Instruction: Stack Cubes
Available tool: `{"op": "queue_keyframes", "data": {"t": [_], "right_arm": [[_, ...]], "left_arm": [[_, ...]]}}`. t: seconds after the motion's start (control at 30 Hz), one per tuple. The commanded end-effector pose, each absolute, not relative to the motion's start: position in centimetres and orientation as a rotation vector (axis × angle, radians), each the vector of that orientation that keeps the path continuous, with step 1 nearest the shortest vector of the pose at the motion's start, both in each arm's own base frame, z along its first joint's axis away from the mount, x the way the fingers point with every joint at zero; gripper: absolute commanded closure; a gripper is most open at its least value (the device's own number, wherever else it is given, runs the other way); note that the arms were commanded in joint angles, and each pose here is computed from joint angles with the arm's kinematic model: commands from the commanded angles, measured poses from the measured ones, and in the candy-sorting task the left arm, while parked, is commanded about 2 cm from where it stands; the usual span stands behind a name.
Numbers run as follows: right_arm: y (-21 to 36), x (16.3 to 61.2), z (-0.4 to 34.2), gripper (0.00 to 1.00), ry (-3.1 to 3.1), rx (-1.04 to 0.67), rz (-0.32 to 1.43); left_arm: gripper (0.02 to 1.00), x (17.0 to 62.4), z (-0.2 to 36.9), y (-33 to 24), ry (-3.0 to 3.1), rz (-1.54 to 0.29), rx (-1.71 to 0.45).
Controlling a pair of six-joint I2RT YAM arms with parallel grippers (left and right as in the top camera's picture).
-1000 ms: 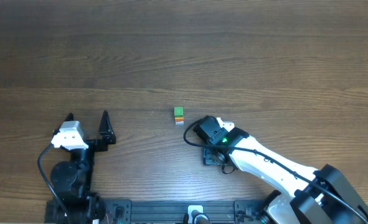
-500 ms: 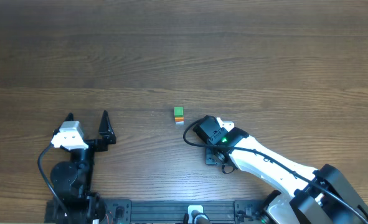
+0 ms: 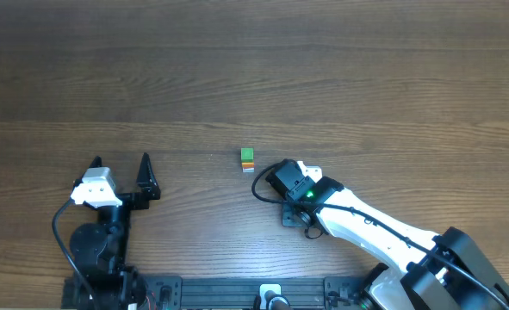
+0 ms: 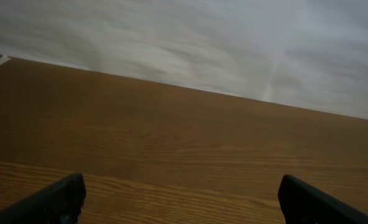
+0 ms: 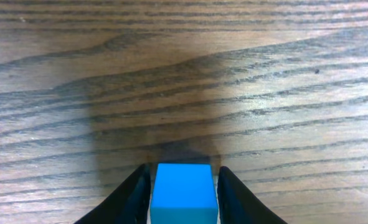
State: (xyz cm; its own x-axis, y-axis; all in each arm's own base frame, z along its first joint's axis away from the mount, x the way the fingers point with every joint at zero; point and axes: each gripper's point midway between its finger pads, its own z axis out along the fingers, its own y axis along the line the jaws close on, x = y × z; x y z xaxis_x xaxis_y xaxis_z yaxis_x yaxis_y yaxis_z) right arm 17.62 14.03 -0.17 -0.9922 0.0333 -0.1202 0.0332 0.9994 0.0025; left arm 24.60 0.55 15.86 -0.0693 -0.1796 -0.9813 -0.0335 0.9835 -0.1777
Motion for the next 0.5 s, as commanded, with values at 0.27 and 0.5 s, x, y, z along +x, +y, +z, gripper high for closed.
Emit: {"op": "queue_keyframes", "data": {"t": [0.27, 0.5], "right_arm": [[14.00, 17.40, -0.41, 0.746, 3.027, 0.048, -0.010], [14.34, 17.77, 0.00, 0.840, 3.019, 0.048, 0.002]], "left_arm": [[0.018, 24.62, 15.67, 0.43, 1.640, -0.117, -0.146], [0.018, 24.62, 15.67, 0.42, 1.640, -0.117, -0.145]]}}
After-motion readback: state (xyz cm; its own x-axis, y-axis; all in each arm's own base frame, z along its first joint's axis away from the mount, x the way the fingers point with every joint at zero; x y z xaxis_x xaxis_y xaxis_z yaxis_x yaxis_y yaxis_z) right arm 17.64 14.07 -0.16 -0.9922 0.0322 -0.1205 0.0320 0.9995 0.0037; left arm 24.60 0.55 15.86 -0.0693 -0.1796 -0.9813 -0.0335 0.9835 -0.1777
